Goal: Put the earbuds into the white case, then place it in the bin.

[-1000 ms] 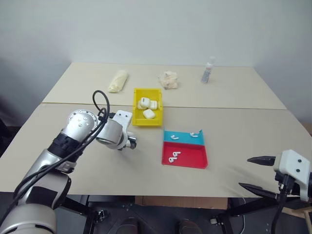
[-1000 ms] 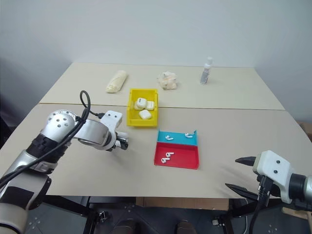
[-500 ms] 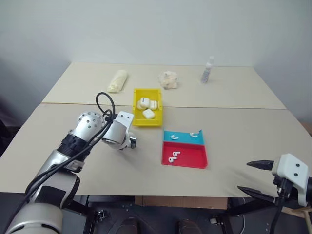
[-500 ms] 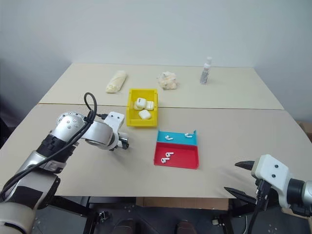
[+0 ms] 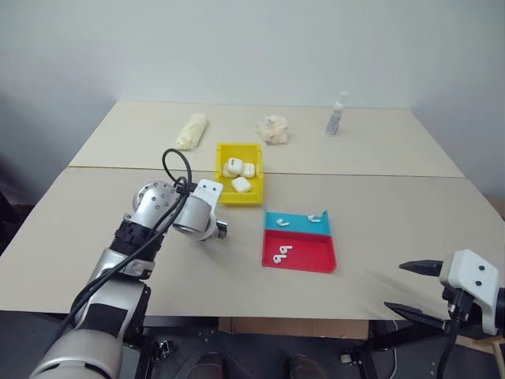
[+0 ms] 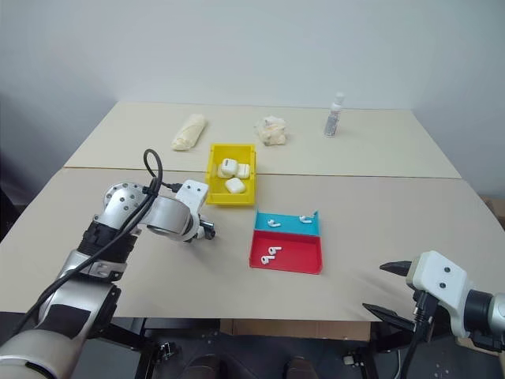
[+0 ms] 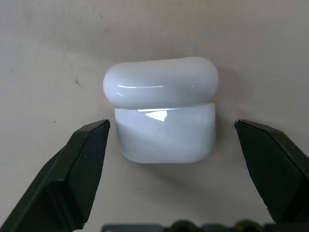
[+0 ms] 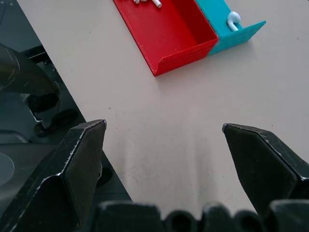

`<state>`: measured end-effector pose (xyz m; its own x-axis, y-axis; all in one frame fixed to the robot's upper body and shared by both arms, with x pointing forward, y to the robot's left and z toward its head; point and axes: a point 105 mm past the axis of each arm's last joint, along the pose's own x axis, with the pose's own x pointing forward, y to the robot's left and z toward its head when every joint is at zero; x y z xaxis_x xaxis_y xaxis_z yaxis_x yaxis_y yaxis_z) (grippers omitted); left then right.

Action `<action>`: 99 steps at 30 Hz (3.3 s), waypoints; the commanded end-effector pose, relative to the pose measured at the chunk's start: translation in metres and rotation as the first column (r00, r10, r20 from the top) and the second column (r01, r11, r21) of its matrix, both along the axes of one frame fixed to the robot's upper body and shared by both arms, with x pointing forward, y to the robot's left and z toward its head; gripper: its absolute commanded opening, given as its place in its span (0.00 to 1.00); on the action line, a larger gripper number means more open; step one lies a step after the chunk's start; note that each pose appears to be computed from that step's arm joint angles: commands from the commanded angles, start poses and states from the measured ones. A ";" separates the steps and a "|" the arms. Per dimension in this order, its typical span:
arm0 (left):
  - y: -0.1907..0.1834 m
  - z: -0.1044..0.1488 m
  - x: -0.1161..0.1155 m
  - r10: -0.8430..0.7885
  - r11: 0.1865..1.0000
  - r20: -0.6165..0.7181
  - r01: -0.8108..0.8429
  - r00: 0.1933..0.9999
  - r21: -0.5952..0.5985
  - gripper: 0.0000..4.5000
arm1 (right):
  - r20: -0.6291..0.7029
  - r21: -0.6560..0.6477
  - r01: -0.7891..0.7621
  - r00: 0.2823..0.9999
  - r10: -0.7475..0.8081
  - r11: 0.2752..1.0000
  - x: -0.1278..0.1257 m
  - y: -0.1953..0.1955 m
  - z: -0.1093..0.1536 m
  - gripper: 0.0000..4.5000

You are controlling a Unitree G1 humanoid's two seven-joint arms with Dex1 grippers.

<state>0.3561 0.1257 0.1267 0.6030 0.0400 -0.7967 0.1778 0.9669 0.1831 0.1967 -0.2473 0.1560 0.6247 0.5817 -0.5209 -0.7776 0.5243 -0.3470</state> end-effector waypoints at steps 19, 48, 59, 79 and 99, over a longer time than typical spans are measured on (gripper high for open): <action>0.010 -0.009 -0.001 0.020 1.000 -0.024 -0.020 1.000 -0.012 0.61 | 0.035 -0.023 0.008 0.999 -0.007 1.000 0.003 0.000 0.006 1.00; -0.048 0.083 -0.039 -0.414 0.579 0.889 0.810 0.193 0.094 0.61 | 0.085 -0.299 -0.250 0.954 0.287 0.921 0.017 0.034 0.068 1.00; -0.033 0.045 -0.061 -0.142 0.402 0.990 0.914 0.006 0.052 0.61 | 0.070 -0.372 -0.437 0.866 0.494 0.819 0.030 0.094 0.064 1.00; 0.013 -0.017 -0.086 -0.402 0.377 0.916 0.908 -0.016 0.181 0.61 | -0.089 -0.524 -0.533 0.810 0.579 0.665 0.090 0.177 0.015 0.66; 0.023 -0.020 -0.105 -0.444 0.424 0.896 0.886 0.025 0.186 0.61 | -0.182 -0.586 -0.659 0.674 0.716 0.471 0.108 0.210 -0.009 0.66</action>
